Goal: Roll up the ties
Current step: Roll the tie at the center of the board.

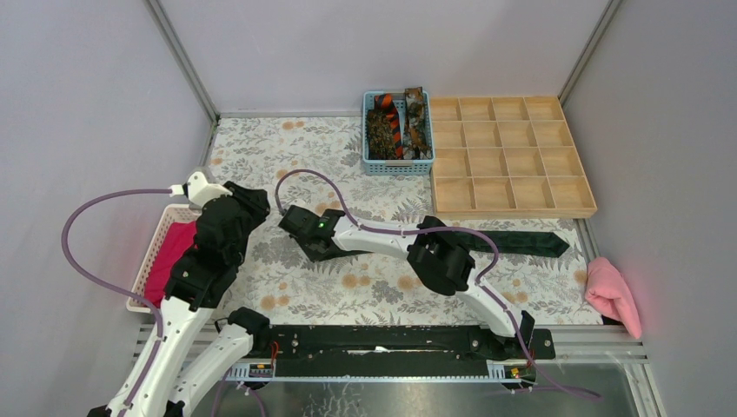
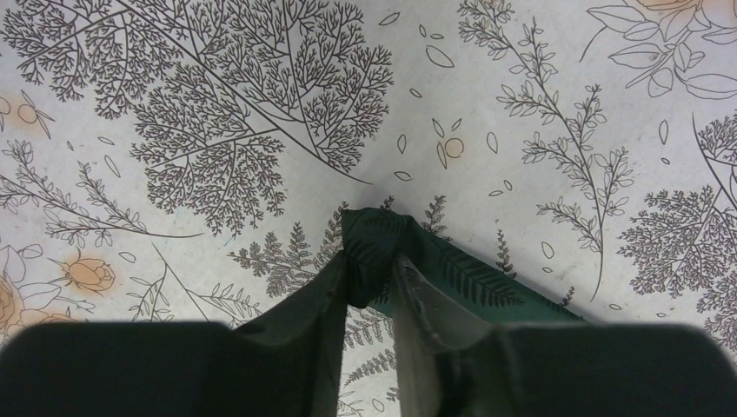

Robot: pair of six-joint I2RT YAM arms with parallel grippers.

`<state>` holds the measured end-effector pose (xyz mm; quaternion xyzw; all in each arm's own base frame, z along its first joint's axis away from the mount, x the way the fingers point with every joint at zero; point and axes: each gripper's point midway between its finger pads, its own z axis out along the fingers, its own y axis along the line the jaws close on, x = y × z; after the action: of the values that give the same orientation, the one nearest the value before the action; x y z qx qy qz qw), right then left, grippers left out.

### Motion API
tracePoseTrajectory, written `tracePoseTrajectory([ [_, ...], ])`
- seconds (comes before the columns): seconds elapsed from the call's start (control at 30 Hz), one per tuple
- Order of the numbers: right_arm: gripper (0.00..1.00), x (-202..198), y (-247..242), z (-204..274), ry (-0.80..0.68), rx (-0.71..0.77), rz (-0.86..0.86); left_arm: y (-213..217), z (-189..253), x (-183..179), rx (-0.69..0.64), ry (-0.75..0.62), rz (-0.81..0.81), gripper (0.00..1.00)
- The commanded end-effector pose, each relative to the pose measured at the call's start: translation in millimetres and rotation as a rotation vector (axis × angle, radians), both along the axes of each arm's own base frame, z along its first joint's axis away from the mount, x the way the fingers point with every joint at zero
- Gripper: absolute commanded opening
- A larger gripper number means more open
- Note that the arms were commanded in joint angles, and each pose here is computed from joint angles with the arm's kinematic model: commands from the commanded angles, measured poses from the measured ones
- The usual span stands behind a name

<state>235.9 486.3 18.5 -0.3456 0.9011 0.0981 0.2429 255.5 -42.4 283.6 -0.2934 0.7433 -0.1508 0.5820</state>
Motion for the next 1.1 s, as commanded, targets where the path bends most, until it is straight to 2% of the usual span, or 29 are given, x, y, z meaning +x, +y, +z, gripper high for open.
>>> tracePoseTrajectory([
  [0.0, 0.20, 1.8, -7.5, 3.0, -0.017, -0.021, -0.040, 2.5, -10.7, 4.2, 0.025, 0.014, 0.012, 0.33],
  [0.5, 0.16, 3.5, -3.2, 17.2, 0.017, 0.119, -0.049, -3.7, -25.2, 12.9, 0.039, 0.046, -0.007, 0.32],
  [0.9, 0.15, -0.8, -8.7, 58.2, 0.257, 0.538, -0.038, -18.0, -41.9, 23.1, 0.035, 0.057, -0.066, 0.33],
  [1.07, 0.15, -4.2, -18.8, 68.4, 0.376, 0.677, -0.032, -31.2, -55.9, 32.0, 0.031, 0.082, -0.118, 0.28],
])
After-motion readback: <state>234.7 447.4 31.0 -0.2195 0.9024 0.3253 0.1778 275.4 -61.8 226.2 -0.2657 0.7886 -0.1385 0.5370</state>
